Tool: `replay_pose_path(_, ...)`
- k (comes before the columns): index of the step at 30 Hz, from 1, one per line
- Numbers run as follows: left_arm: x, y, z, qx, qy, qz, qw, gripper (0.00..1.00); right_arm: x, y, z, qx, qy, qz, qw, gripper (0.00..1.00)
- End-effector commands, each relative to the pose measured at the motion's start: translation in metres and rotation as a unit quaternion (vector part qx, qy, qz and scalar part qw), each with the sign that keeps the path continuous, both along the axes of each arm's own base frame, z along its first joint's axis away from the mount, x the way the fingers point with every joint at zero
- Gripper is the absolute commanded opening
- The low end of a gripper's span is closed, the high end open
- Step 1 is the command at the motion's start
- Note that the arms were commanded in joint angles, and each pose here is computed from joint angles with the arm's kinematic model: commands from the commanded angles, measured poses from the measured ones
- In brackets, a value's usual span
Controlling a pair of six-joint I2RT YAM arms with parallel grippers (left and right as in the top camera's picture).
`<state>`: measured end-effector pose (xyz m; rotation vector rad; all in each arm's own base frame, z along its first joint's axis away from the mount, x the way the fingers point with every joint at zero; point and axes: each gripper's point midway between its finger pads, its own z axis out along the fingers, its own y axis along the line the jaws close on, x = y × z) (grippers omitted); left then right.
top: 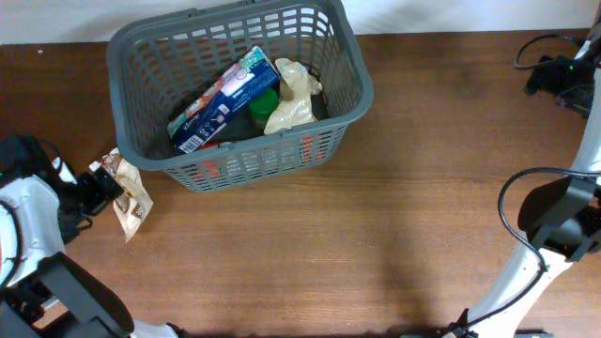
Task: Pack container
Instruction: 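Lower the left gripper onto the clear snack bag and grasp it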
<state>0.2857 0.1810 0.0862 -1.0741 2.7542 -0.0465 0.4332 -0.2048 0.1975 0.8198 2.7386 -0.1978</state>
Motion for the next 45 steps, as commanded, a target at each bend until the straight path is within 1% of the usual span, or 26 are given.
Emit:
replay_pose_path(1,0.01,-0.006,-0.005,0.017,-0.014,-0.092,0.996,1.0,0.0,-0.001,-0.002,0.002,0.001,-0.007,1.0,0.99)
replay_pose_path(5,0.027,-0.007,-0.002,0.044,-0.038,-0.146,0.988,1.0,0.0,-0.001,-0.002,0.002,0.001,-0.007,1.0,0.99)
replay_pose_path(8,0.042,-0.017,0.002,0.04,-0.07,-0.192,0.978,1.0,0.0,-0.001,-0.002,0.002,0.001,-0.007,1.0,0.99)
replay_pose_path(12,0.05,-0.023,-0.002,0.038,-0.075,-0.205,0.975,1.0,0.0,-0.001,-0.002,0.002,0.001,-0.007,1.0,0.99)
replay_pose_path(19,0.06,-0.048,-0.015,0.007,-0.074,-0.228,0.971,1.0,0.0,-0.001,-0.002,0.002,0.001,-0.007,1.0,0.99)
replay_pose_path(22,0.067,-0.053,-0.014,0.009,-0.081,-0.219,0.972,1.0,0.0,-0.001,-0.002,0.002,0.001,-0.007,1.0,0.99)
replay_pose_path(27,0.065,-0.036,-0.018,0.036,-0.061,-0.159,0.985,1.0,0.0,-0.001,-0.002,0.002,0.001,-0.007,1.0,0.99)
replay_pose_path(30,0.064,-0.036,-0.024,0.032,-0.053,-0.151,0.987,0.99,0.0,-0.001,-0.002,0.002,0.001,-0.007,1.0,0.99)
replay_pose_path(37,0.06,-0.033,-0.052,0.01,-0.019,-0.093,0.995,1.0,0.0,-0.001,-0.002,0.002,0.001,-0.007,1.0,0.99)
replay_pose_path(41,0.053,-0.027,-0.068,0.011,0.01,-0.039,0.999,1.0,0.0,-0.001,-0.002,0.002,0.001,-0.007,1.0,0.99)
replay_pose_path(45,0.053,-0.026,-0.07,0.014,0.011,-0.032,0.999,1.0,0.0,-0.001,-0.002,0.002,0.001,-0.007,1.0,0.99)
